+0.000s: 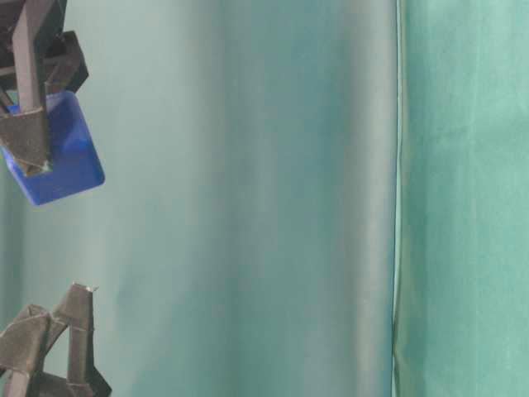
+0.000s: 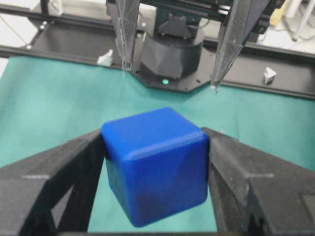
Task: Handover the blue block to the right arm after grasping it with the left arm, then place it in the designated position.
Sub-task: 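Carry the cube with the right gripper toward the right-center of the table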
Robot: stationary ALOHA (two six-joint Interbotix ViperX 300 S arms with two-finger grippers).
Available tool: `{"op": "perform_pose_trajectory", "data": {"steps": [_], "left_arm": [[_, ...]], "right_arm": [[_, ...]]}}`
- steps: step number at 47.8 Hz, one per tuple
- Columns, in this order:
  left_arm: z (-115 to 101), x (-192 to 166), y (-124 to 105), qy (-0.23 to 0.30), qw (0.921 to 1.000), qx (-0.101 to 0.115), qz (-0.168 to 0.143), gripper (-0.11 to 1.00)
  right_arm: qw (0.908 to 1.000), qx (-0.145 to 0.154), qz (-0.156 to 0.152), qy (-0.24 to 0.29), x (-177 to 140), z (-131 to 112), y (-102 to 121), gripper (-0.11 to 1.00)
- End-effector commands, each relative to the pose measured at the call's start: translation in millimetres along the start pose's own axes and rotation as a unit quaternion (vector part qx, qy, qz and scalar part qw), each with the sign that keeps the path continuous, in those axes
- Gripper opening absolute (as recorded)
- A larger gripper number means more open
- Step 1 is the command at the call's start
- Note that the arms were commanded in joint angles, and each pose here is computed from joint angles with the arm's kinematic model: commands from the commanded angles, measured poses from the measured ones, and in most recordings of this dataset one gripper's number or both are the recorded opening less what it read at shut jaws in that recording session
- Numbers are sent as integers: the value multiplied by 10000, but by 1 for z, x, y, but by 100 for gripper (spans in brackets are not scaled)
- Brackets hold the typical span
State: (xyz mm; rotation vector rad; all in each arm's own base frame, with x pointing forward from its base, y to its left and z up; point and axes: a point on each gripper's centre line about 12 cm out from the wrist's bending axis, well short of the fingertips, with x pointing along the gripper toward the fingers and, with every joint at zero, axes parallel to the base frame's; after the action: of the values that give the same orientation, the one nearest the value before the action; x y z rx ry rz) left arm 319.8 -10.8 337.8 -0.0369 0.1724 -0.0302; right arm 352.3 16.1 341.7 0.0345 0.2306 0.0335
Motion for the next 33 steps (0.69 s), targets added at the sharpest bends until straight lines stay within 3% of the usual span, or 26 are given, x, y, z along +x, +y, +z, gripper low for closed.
{"op": "perform_pose_trajectory", "data": {"steps": [1,33], "left_arm": [[11,-2,-1,-161,9999,-6,-14,100],[11,-2,-1,-153,9999,-6,-14,100]], "right_arm": [[9998,6,28,-198,-6,13,2,63],[9998,-1,29,-221,-6,15,2,63]]}}
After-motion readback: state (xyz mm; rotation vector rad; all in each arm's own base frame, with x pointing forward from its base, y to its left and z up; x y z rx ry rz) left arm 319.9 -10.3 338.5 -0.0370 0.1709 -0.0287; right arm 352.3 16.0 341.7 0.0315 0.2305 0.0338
